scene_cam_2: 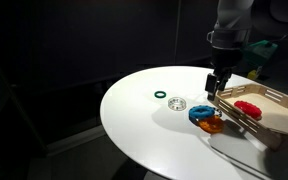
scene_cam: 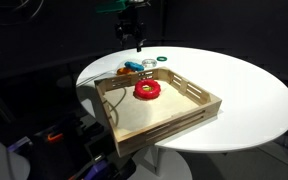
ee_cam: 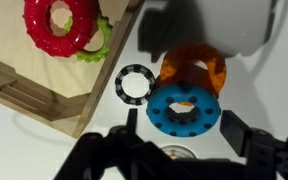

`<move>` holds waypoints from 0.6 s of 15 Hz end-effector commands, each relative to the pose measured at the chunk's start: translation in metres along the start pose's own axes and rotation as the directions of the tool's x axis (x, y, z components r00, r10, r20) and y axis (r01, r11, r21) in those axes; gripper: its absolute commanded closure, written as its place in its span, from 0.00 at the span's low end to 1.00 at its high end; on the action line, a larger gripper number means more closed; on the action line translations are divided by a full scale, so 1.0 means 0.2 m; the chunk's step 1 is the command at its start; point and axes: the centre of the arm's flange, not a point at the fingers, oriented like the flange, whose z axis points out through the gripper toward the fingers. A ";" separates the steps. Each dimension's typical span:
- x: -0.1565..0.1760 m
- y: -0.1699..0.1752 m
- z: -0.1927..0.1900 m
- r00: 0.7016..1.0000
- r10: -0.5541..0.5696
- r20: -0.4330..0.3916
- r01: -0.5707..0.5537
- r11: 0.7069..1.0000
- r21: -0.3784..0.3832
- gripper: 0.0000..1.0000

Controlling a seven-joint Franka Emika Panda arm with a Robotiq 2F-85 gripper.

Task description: Remove the black and white circular object from the box

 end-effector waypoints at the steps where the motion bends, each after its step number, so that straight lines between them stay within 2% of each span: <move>1: -0.01 0.14 -0.13 0.997 0.043 0.065 -0.042 0.999 -0.016 0.00; 5: -0.03 0.30 -0.25 0.979 0.128 0.157 -0.117 0.990 -0.075 0.00; 9: -0.08 0.43 -0.39 0.950 0.195 0.243 -0.178 0.980 -0.091 0.00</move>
